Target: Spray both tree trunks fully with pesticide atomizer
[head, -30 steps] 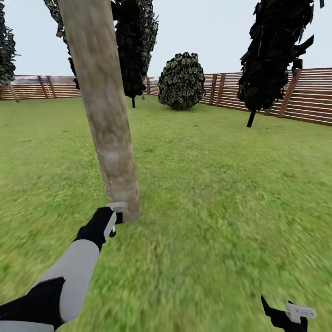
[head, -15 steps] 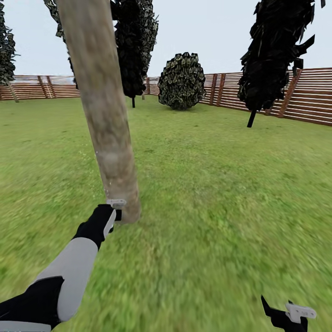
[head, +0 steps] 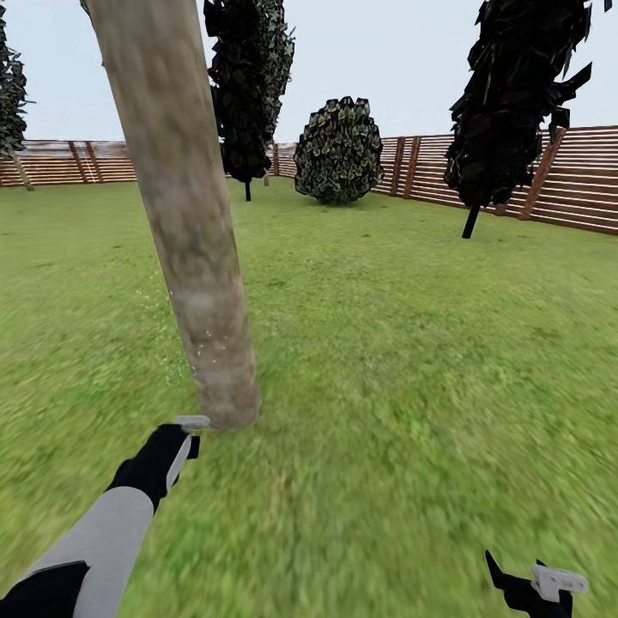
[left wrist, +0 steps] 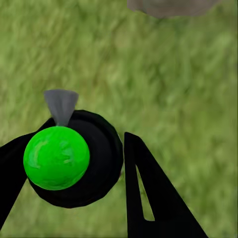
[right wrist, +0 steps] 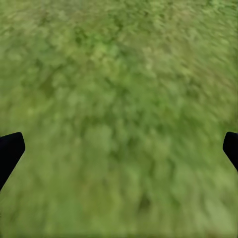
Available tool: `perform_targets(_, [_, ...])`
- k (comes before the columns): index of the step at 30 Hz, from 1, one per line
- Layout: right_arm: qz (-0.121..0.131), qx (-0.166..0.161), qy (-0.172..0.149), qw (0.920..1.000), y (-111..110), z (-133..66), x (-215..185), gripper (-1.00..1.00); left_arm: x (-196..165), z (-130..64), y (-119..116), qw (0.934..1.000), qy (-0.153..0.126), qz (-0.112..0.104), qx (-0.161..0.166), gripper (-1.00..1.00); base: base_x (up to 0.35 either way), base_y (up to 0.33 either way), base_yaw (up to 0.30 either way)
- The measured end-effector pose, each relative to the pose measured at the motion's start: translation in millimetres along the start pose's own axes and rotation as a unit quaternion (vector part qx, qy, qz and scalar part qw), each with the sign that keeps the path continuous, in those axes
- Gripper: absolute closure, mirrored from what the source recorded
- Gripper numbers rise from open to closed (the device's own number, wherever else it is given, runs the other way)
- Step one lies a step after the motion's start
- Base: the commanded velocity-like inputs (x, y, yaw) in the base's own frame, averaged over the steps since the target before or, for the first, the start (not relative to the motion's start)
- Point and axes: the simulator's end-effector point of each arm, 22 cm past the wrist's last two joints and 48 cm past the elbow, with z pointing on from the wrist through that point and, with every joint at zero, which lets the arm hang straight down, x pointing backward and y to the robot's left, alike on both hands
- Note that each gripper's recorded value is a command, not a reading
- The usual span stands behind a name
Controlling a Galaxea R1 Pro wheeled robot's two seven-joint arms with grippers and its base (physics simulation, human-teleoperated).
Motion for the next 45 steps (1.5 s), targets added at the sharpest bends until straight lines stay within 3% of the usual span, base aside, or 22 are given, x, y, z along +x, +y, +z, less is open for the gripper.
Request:
perform_targets(5, [0.000, 0.000, 0.000, 1.0000, 0.3, 0.0, 0.1, -1.00, 0.1, -2.3, -10.9, 1.0000, -0.002, 0.000, 0.008, 1.00, 0.000, 0.000, 0.000])
perform_targets(7, [0.000, 0.000, 0.000, 1.0000, 0.2, -0.1, 0.1, -1.00, -8.0, -9.9, -34.1, 0.9996, -0.009, -0.004, 0.025, 1.00, 0.000, 0.000, 0.000])
perform_targets(9, [0.000, 0.000, 0.000, 1.0000, -0.1, -0.1, 0.0, -1.00, -13.1, -23.3, -77.7, 0.9985, -0.013, -0.003, 0.054, 1.00, 0.000, 0.000, 0.000])
perform_targets(11, [0.000, 0.000, 0.000, 1.0000, -0.2, -0.1, 0.0, -1.00, -16.4, -30.2, -95.3, 0.9978, -0.016, 0.001, 0.064, 1.00, 0.000, 0.000, 0.000])
perform_targets(13, [0.000, 0.000, 0.000, 1.0000, -0.2, 0.0, -0.1, -1.00, -25.5, -33.4, -93.3, 0.9979, -0.025, 0.003, 0.060, 1.00, 0.000, 0.000, 0.000])
perform_targets(15, [0.000, 0.000, 0.000, 1.0000, 0.1, 0.0, -0.1, -1.00, -47.8, -38.9, -76.4, 0.9977, -0.050, -0.003, 0.046, 1.00, 0.000, 0.000, 0.000])
perform_targets(16, [0.000, 0.000, 0.000, 1.0000, -0.1, 0.0, -0.1, -1.00, -63.6, -39.3, -45.9, 0.9974, -0.066, -0.015, 0.025, 1.00, 0.000, 0.000, 0.000])
perform_targets(18, [0.000, 0.000, 0.000, 1.0000, -0.1, 0.0, -0.1, -1.00, -69.7, -33.9, -6.6, 0.9973, -0.071, -0.020, -0.002, 1.00, 0.000, 0.000, 0.000])
perform_targets(21, [0.000, 0.000, 0.000, 1.0000, -0.1, 0.0, 0.0, -1.00, -69.8, -31.2, 8.5, 0.9970, -0.073, -0.024, -0.011, 1.00, 0.000, 0.000, 0.000])
perform_targets(23, [0.000, 0.000, 0.000, 1.0000, -0.1, 0.0, 0.0, -1.00, -70.5, -32.8, -0.5, 0.9969, -0.075, -0.024, -0.003, 1.00, 0.000, 0.000, 0.000])
perform_targets(27, [0.000, 0.000, 0.000, 1.0000, -0.7, -0.1, -0.1, -1.00, -73.3, -53.0, -75.7, 0.9956, -0.078, -0.014, 0.051, 1.00, 0.000, 0.000, 0.000])
perform_targets(29, [0.000, 0.001, 0.000, 1.0000, -0.8, -0.1, -0.1, -1.00, -77.0, -58.2, -85.8, 0.9950, -0.084, 0.001, 0.053, 1.00, 0.000, 0.000, 0.000])
perform_targets(31, [0.000, 0.000, -0.001, 1.0000, -0.7, 0.1, -0.5, -1.00, -79.9, -58.7, -81.5, 0.9950, -0.088, 0.007, 0.048, 1.00, 0.000, 0.000, 0.000])
perform_targets(33, [0.000, 0.001, -0.001, 1.0000, -0.8, 0.2, -0.8, -1.00, -94.7, -59.0, -51.7, 0.9946, -0.101, 0.002, 0.026, 1.00, 0.000, 0.000, 0.000])
perform_targets(35, [0.000, 0.001, -0.001, 1.0000, -0.8, 0.2, -0.8, -1.00, -99.9, -56.6, -24.8, 0.9949, -0.100, -0.010, 0.011, 1.00, 0.000, 0.000, 0.000])
perform_targets(36, [0.000, 0.001, -0.001, 1.0000, -0.9, 0.3, -0.9, -1.00, -102.5, -55.5, -0.6, 0.9951, -0.095, -0.029, 0.001, 1.00, 0.000, 0.000, 0.000])
perform_targets(37, [0.000, 0.001, -0.001, 1.0000, -0.9, 0.2, -0.9, -1.00, -104.6, -56.2, 8.0, 0.9947, -0.095, -0.040, -0.001, 1.00, 0.000, 0.000, 0.000])
perform_targets(40, [0.000, 0.000, -0.001, 1.0000, -0.8, 0.2, -0.8, -1.00, -110.2, -62.4, -0.7, 0.9938, -0.100, -0.047, 0.009, 1.00, 0.000, 0.000, 0.000])
perform_targets(42, [0.000, 0.001, -0.001, 1.0000, -1.1, 0.1, -0.8, -1.00, -115.7, -78.6, -49.8, 0.9926, -0.108, -0.035, 0.043, 1.00, 0.000, 0.000, 0.000])
perform_targets(45, [0.000, 0.001, -0.001, 1.0000, -1.0, 0.2, -0.9, -1.00, -122.8, -95.3, -75.6, 0.9923, -0.111, -0.011, 0.055, 1.00, 0.000, 0.000, 0.000])
